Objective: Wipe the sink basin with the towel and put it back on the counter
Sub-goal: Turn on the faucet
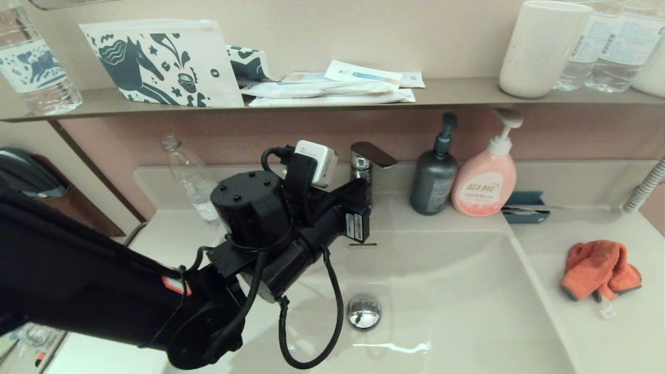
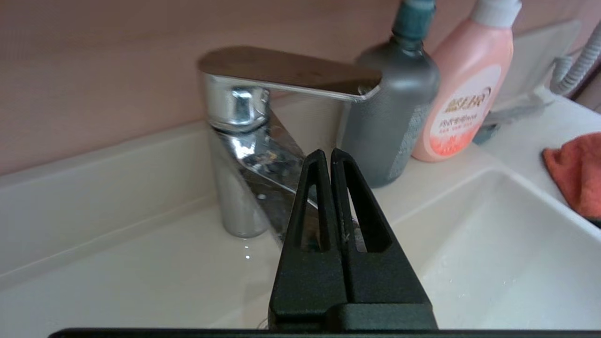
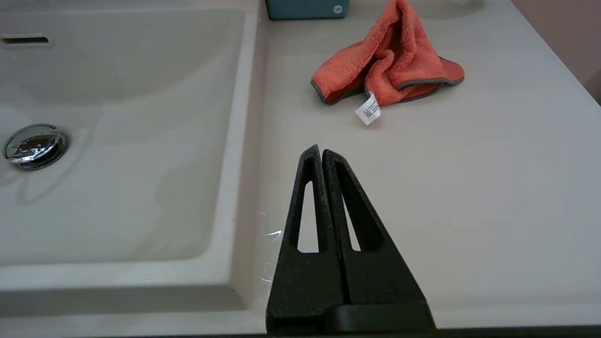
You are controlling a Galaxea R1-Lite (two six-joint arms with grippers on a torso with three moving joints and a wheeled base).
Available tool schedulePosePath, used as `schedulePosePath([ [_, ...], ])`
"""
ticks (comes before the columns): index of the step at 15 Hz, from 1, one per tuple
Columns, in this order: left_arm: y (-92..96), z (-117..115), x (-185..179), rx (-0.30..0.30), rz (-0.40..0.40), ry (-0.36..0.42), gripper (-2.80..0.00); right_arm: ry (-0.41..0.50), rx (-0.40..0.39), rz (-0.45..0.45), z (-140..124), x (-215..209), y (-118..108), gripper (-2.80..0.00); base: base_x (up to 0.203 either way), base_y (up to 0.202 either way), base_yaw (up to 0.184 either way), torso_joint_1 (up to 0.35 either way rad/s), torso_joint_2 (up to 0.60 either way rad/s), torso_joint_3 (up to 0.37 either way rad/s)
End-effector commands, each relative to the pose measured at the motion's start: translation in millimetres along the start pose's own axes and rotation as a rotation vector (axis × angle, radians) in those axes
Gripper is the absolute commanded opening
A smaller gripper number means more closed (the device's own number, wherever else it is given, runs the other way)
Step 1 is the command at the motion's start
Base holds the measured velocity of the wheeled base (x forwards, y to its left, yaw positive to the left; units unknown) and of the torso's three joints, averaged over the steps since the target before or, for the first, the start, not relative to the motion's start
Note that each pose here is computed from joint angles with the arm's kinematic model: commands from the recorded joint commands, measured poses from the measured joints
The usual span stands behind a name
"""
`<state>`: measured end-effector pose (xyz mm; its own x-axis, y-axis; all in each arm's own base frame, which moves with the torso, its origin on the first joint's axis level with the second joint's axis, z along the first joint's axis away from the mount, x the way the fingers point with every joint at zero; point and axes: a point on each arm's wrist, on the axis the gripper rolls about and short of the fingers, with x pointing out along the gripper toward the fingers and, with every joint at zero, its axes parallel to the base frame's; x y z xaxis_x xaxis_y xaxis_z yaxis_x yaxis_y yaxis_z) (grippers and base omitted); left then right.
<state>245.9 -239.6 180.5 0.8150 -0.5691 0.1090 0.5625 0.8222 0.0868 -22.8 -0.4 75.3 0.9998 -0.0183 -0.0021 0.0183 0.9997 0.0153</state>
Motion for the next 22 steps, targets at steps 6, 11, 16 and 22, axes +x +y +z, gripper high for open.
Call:
schedulePosePath([
  [6,-4.7,-5,25,0.043,-0.005,-0.028,-2.80,-0.001,0.000,0.000,0,0,0,-2.80,0.000,0.000,0.000,0.000,0.00,0.000],
  [11,-3.2,3,34,0.065,-0.005,-0.054,-2.80,-0.001,0.000,0.000,0,0,0,-2.80,0.000,0.000,0.000,0.000,0.00,0.000],
  [16,-6.7,10,35,0.061,-0.010,-0.071,-2.80,-0.001,0.000,0.000,0,0,0,-2.80,0.000,0.000,0.000,0.000,0.00,0.000],
  [22,-8.7,27,41,0.052,0.003,-0.099,-2.80,-0.001,0.000,0.000,0,0,0,-2.80,0.000,0.000,0.000,0.000,0.00,0.000],
])
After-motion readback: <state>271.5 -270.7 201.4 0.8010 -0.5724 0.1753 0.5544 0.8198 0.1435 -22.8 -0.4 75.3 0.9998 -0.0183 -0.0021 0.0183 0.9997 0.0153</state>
